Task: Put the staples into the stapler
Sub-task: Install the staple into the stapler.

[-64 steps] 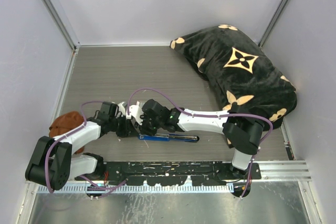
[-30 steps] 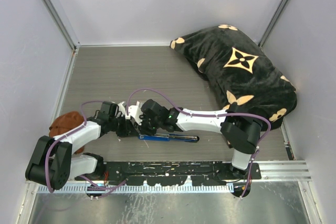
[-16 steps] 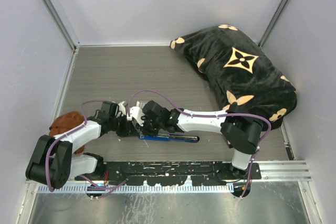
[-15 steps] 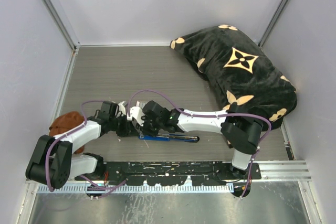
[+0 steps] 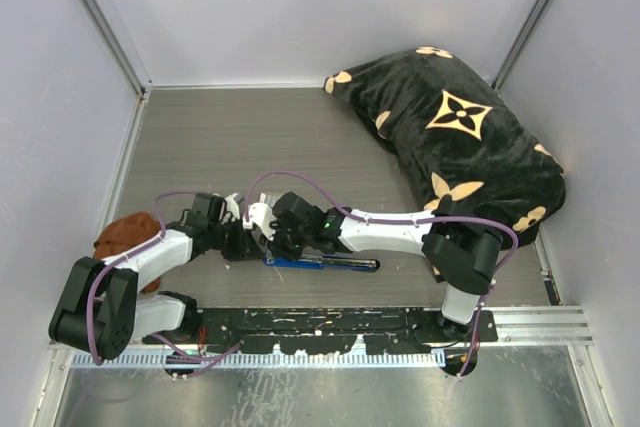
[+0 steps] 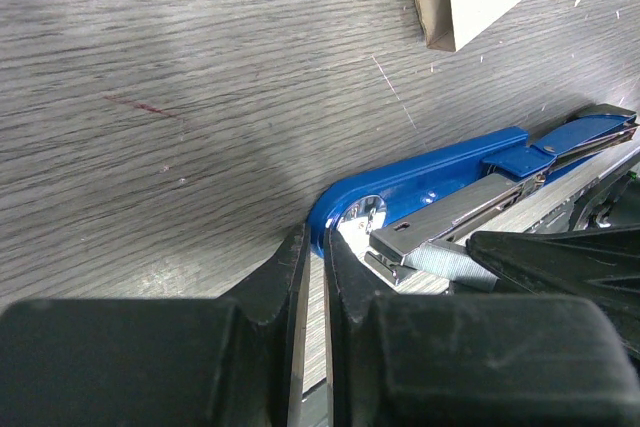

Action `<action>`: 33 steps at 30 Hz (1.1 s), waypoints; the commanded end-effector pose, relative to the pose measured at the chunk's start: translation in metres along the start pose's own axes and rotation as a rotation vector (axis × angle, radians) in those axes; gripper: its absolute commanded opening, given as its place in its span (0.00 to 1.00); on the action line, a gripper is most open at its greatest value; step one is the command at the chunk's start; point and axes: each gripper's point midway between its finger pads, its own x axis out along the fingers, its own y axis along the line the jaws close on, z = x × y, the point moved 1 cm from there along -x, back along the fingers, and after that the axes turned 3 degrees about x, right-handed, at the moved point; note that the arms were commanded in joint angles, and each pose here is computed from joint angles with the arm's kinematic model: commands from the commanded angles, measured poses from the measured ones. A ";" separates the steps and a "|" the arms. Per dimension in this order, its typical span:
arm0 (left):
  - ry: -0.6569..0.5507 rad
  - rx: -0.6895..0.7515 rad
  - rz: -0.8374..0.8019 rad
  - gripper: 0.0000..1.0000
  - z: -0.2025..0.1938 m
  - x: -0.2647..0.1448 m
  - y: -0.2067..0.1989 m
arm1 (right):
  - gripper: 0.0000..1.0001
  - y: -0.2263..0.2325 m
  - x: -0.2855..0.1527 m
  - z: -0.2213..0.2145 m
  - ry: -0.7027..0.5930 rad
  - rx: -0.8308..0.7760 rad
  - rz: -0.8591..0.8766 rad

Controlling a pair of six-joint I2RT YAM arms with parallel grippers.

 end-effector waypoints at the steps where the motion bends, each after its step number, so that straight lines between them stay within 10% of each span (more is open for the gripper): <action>1: -0.034 0.048 0.000 0.10 0.012 0.000 -0.003 | 0.12 0.002 -0.004 0.022 -0.085 0.004 0.005; 14: -0.034 0.049 -0.001 0.10 0.012 0.000 -0.004 | 0.13 0.003 0.002 0.024 -0.111 0.025 0.014; 33: -0.048 0.054 -0.001 0.10 0.014 -0.002 -0.004 | 0.55 -0.006 -0.037 0.052 -0.204 0.062 -0.020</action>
